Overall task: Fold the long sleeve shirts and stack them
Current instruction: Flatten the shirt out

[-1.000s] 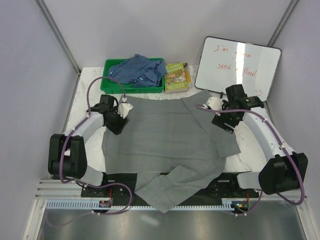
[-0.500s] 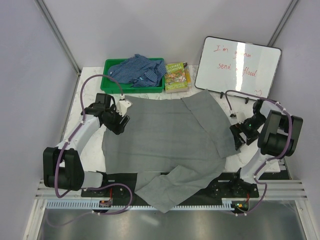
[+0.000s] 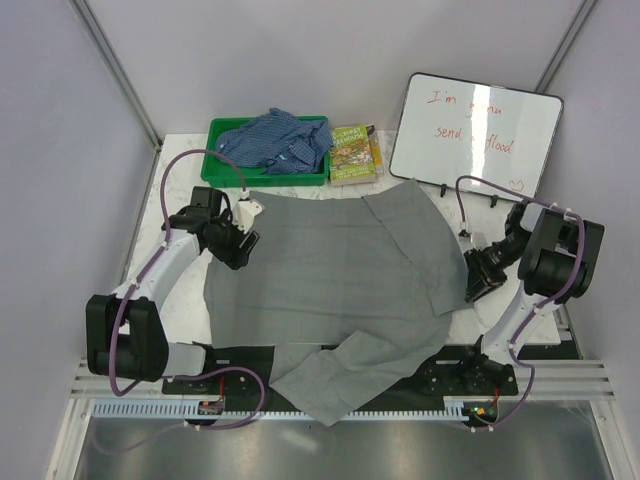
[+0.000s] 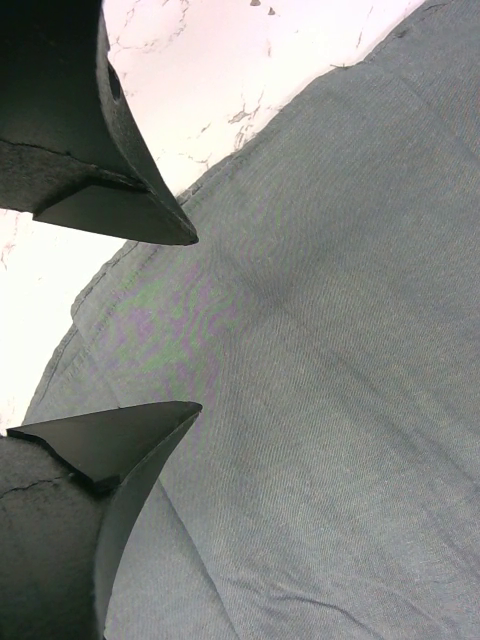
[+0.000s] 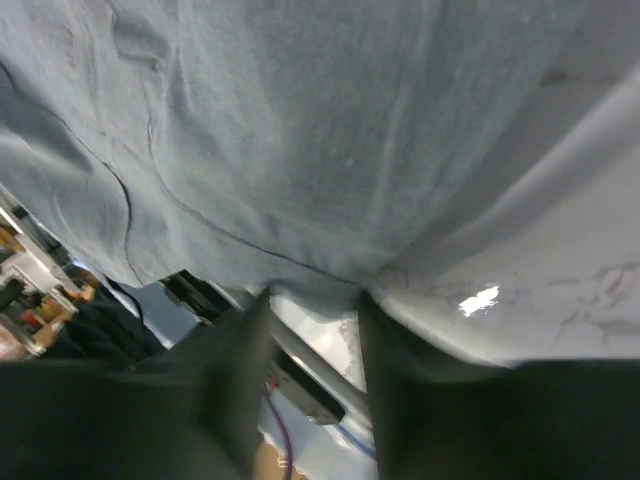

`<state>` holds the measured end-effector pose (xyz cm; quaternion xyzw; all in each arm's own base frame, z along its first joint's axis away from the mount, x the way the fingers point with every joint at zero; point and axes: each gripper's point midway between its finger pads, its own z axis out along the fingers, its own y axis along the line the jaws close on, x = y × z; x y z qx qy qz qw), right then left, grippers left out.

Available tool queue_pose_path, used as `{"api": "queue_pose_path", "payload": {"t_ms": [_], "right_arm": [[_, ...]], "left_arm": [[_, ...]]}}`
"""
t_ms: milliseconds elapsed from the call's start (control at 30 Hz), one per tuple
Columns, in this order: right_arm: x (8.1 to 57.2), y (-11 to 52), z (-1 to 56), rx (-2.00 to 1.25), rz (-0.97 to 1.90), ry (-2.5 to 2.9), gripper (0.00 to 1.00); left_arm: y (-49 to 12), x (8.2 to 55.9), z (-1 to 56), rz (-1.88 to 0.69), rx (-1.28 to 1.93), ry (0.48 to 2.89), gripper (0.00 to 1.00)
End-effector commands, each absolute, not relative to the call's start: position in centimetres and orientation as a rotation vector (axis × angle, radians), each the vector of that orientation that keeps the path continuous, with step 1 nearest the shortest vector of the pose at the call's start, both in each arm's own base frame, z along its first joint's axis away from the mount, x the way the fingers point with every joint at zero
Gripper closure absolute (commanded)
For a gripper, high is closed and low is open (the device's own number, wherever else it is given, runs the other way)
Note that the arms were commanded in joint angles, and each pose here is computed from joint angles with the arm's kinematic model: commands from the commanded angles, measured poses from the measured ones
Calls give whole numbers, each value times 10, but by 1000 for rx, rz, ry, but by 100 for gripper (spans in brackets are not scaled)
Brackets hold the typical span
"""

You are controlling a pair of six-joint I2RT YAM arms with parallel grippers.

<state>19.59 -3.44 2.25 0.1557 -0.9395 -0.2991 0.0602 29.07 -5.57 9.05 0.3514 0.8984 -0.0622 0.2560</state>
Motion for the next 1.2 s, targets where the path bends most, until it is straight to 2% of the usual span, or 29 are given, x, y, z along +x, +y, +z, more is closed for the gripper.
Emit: {"api": "queue_pose_path", "payload": {"t_ms": [0,33,67,267,333,400,500,533,600,633,700,733,767,833,867,900,933,1000,1033,1100,1133,1167], "right_arm": [[201,-31,33,447,-1038,-2877,76],[203,-32,43,441,-1059,-2882,83],[204,-34,49,465,-1072,-2897,100],[228,-20,111,628,-1160,-3061,100],[246,-3,135,814,-1130,-3112,100],[266,25,161,960,-1255,-3131,100],[323,65,201,1140,-1305,-3205,100],[361,74,231,1182,-1284,-3333,100],[404,104,250,1314,-1212,-3410,100],[443,110,296,1490,-1154,-3554,100],[488,139,305,1421,-1106,-3662,100],[515,144,356,1572,-1092,-3794,100],[542,151,340,1438,-1124,-3830,100],[569,159,362,1489,-1066,-3959,100],[579,163,346,1459,-1019,-3966,72],[579,174,336,1538,-959,-3937,48],[577,174,303,1495,-857,-3891,12],[560,172,285,1606,-701,-3802,7],[543,161,247,1503,-617,-3721,4],[515,137,250,1556,-522,-3673,4],[490,125,217,1476,-524,-3590,4],[470,112,234,1497,-498,-3598,4]], "left_arm": [[-62,295,97,-195,937,2413,29],[-62,294,96,-197,937,2417,29],[-62,294,95,-199,940,2418,29],[-67,294,93,-238,937,2414,29],[-68,296,93,-239,933,2412,30],[-68,299,93,-237,929,2406,29],[-70,304,95,-244,911,2394,29],[-71,305,94,-250,901,2401,29],[-74,313,99,-263,866,2387,29],[-76,315,99,-271,857,2386,29],[-79,322,105,-283,821,2371,29],[-80,324,107,-290,813,2367,29],[-81,326,111,-294,806,2357,29],[-85,324,113,-323,803,2348,29],[-85,323,114,-324,807,2342,29],[-89,319,114,-350,836,2330,29],[-90,313,113,-367,858,2324,29],[-101,292,122,-455,972,2257,28],[-108,279,123,-496,1033,2232,28],[-123,252,141,-556,1210,2080,28],[-136,223,136,-614,1327,2060,28],[-144,209,137,-619,1428,1999,28]]}}
